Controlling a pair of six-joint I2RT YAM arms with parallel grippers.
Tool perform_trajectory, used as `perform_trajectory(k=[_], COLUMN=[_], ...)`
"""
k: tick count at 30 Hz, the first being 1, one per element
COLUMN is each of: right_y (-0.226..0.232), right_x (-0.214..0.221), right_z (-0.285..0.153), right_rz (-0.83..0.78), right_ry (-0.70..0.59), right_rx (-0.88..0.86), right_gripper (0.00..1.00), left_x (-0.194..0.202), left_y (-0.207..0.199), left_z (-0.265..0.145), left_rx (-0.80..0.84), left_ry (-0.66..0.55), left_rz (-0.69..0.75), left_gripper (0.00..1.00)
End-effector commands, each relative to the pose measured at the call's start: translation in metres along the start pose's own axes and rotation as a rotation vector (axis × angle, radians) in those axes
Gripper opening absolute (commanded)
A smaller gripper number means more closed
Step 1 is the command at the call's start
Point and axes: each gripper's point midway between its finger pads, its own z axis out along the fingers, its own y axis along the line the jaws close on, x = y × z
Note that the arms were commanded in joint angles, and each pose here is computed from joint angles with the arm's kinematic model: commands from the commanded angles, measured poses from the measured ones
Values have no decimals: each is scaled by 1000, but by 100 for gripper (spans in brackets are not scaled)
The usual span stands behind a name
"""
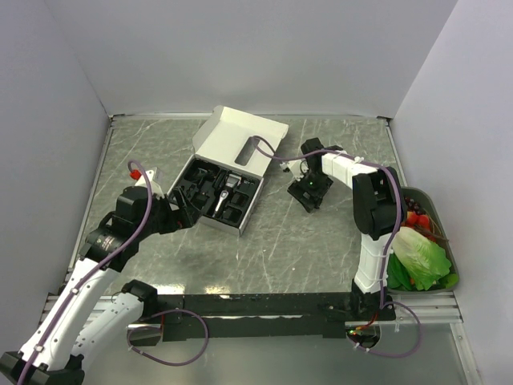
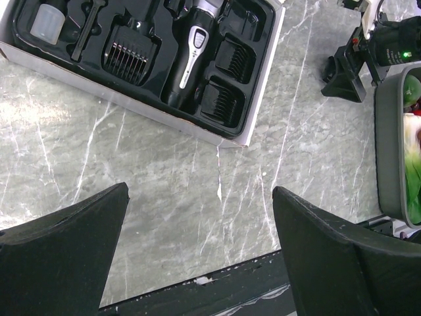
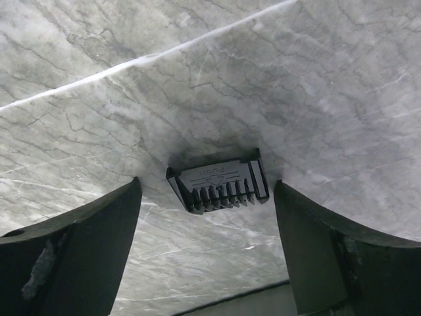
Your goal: Sort the hair-cutting tools
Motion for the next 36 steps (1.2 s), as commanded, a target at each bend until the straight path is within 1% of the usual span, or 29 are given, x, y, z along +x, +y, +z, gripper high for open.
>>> perform_trajectory(k=[1, 5, 6, 9, 14, 17, 20, 26, 28, 29, 31, 32, 34, 36], right_y=[7, 16, 17, 23, 35, 42, 42, 45, 56, 54, 65, 68, 81, 88], right_x=[-1, -1, -1, -1, -3, -11, -23, -49, -56, -62, -70, -79, -91, -108], right_z=[2, 2, 2, 3, 4, -5, -25, -78, -91, -101, -108, -117, -120, -123], right_rz=[-9, -19, -22, -20, -27, -33, -36, -86, -108, -106, -129, -123, -141, -126], right_ry=[-16, -15, -11, 1, 8, -12, -56, -123, -137, -149, -156, -182, -193, -231], right_rx=[-31, -34, -30, -35, -32, -19, 17, 123, 123, 157, 156, 162, 152, 149], right_gripper=[84, 75, 69, 60, 50, 49, 49, 48, 48, 48, 48, 48, 48, 48], left_x=[-7, -7, -8, -7, -6, -6, -6, -8, -10, -11, -13, -12, -15, -15], left_y=[-7, -7, -8, -8, -7, -7, -8, -6, -5, -5, -4, -2, -2, -2], left_z=[0, -1, -1, -3, -6, -9, -11, -17, -19, -20, -22, -22, -24, -27], left_rx=[31, 34, 37, 40, 45, 48, 51, 40, 32, 27, 20, 12, 2, -1], left_ry=[-28, -34, -37, -38, -46, -51, -53, -65, -74, -75, -86, -80, -90, -89], left_rz=[6, 5, 4, 2, -3, -4, -3, -2, -2, -2, -4, -4, -5, -4], left_gripper=[96, 96, 96, 97, 97, 96, 96, 97, 97, 97, 96, 96, 97, 96])
